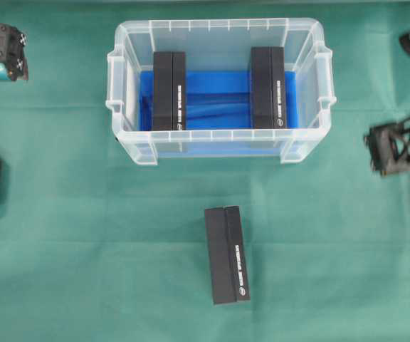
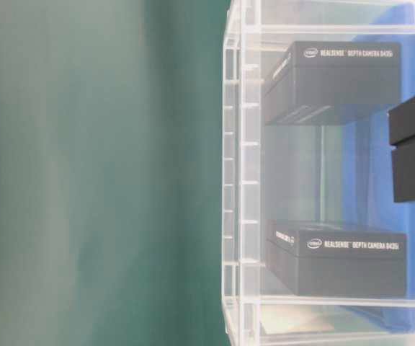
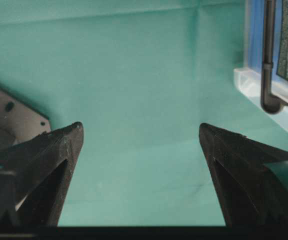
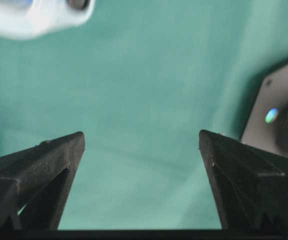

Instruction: Take out the box from the case.

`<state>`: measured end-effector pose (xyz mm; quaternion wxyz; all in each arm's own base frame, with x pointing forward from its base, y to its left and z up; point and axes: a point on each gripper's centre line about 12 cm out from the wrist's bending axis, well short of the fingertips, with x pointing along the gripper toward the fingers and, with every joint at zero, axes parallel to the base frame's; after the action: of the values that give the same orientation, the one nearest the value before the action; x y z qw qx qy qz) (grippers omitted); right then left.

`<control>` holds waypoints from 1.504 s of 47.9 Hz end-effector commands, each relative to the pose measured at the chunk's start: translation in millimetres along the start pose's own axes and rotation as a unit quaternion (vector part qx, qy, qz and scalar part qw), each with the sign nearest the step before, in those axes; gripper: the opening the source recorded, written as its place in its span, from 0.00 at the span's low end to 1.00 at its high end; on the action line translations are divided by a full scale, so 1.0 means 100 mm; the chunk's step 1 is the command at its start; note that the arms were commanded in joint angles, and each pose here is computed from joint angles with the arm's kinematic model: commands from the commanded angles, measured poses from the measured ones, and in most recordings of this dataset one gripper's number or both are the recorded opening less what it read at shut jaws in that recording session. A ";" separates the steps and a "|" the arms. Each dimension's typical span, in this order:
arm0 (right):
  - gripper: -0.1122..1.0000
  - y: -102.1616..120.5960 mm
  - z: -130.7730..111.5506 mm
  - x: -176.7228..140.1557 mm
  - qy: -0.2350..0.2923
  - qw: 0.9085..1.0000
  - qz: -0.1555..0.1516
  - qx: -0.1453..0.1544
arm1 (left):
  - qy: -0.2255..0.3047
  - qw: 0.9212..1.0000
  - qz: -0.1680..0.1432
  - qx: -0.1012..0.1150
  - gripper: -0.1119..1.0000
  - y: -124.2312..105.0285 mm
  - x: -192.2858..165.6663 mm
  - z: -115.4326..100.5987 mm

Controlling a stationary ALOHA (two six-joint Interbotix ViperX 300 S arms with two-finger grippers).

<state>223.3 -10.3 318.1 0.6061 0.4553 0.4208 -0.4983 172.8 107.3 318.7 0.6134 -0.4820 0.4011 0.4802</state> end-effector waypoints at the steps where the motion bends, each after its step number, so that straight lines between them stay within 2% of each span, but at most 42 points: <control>1: 0.94 -0.02 0.18 -0.01 -0.009 1.000 0.011 0.010 | -0.003 1.000 -0.009 0.002 0.97 -0.02 -0.04 -0.01; 17: 0.94 -0.19 0.82 0.17 -0.037 0.999 0.010 0.016 | -0.003 1.000 -0.011 0.005 0.97 -0.03 -0.05 -0.02; 28: 0.94 -0.29 1.04 0.23 -0.043 0.999 0.000 0.014 | -0.002 1.000 -0.010 0.004 0.97 -0.03 -0.04 -0.02; 72: 0.94 -0.27 1.10 0.28 -0.046 0.999 0.003 0.017 | 0.000 1.000 -0.014 0.004 0.97 -0.07 -0.04 -0.02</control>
<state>206.2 -124.2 308.0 0.6136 0.4407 0.3920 -0.5250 175.2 104.3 318.5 0.6153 -0.4820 0.4037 0.4755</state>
